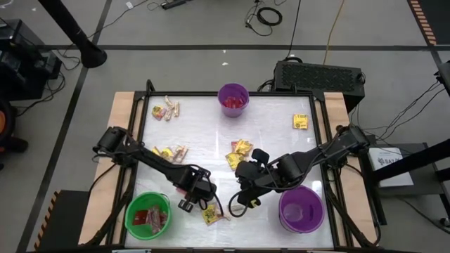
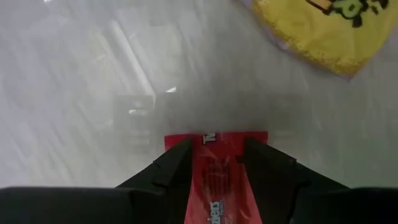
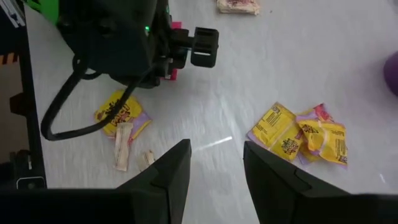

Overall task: Sort candy by brand, put in halloween buckets
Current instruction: Put the red candy into the green bucket

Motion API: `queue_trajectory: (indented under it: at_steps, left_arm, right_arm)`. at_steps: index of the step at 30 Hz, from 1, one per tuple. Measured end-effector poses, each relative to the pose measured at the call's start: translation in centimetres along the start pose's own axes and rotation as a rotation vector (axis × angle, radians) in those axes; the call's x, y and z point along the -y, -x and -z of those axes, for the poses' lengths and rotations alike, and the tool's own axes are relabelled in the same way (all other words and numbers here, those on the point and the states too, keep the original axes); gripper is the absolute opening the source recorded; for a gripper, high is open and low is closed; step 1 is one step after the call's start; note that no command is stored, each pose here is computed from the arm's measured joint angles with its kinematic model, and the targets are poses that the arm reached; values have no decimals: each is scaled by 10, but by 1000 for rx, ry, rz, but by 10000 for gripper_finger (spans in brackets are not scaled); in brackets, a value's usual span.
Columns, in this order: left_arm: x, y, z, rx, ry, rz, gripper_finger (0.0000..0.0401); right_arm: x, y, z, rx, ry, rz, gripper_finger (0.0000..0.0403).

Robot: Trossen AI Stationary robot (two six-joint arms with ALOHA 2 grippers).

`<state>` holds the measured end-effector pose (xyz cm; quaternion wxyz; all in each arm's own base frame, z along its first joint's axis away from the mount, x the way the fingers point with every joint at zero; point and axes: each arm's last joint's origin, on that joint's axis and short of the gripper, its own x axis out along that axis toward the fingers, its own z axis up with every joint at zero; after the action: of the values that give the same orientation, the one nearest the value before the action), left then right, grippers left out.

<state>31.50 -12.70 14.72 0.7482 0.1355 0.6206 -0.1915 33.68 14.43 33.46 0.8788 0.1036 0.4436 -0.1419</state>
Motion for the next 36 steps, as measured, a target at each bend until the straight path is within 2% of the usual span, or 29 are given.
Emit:
queue_trajectory:
  at_steps: [8, 11, 16, 19, 22, 25, 31, 36]
  left_arm:
    - [-8, -8, -1, -9, -10, 12, 143]
    - [-11, -11, -1, -16, -5, 14, 112]
    - [-16, -9, -1, -3, -7, 6, 20]
    - [-17, 0, -2, 6, -3, 0, 9]
    - [-18, 17, -5, 29, 0, -32, 7]
    - [-17, 43, -10, 120, 51, -42, 4]
    - [-14, 94, -5, 217, 164, -64, 3]
    - [-11, 133, 0, 322, 362, -39, 2]
  right_arm:
    - [1, 0, 1, -8, 13, 6, 141]
    - [2, 0, 2, -22, 21, 20, 141]
    - [4, 0, 4, -39, 44, 38, 141]
    - [4, 0, 4, -44, 64, 42, 141]
    - [4, 0, 4, -44, 85, 42, 141]
    - [5, 0, 4, -44, 112, 45, 141]
    - [11, -2, 2, -33, 162, 100, 141]
    - [18, -5, -3, -41, 250, 114, 141]
